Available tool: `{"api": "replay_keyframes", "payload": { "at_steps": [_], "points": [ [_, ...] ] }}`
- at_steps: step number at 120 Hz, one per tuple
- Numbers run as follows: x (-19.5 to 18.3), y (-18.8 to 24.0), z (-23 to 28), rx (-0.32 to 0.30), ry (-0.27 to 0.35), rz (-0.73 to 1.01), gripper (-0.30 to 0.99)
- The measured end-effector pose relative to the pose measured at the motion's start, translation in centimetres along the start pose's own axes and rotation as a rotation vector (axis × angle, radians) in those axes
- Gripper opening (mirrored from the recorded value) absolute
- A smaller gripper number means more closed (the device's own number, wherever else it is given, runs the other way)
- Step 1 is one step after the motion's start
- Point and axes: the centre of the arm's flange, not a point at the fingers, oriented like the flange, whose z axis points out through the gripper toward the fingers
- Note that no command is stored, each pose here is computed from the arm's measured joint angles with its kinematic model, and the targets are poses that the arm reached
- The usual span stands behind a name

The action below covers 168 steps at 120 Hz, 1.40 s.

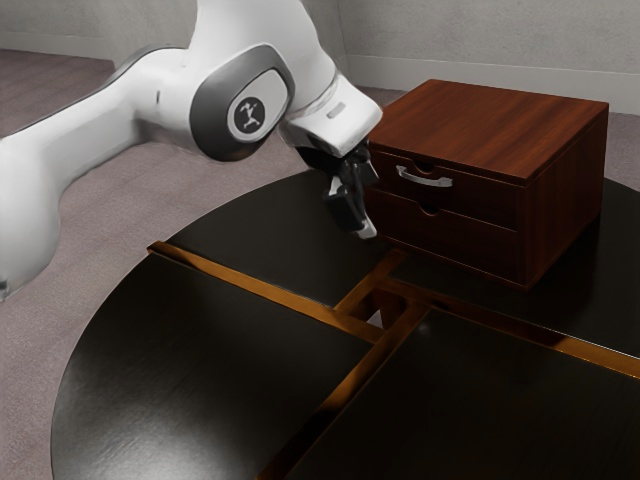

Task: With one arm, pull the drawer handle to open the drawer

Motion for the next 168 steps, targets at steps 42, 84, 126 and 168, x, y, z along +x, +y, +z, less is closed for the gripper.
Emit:
{"api": "replay_keyframes", "payload": {
  "at_steps": [42, 84, 126, 168],
  "points": [
    [-1.1, -8.6, 6.8, 0.044, 0.002, 0.163, 0.69],
    [-0.4, -11.3, 12.0, 0.046, 0.005, 0.316, 0.69],
    [-0.9, -13.1, 14.3, 0.071, 0.016, 0.391, 0.73],
    [-0.3, -13.4, 13.9, 0.094, 0.033, 0.442, 0.7]
  ]
}}
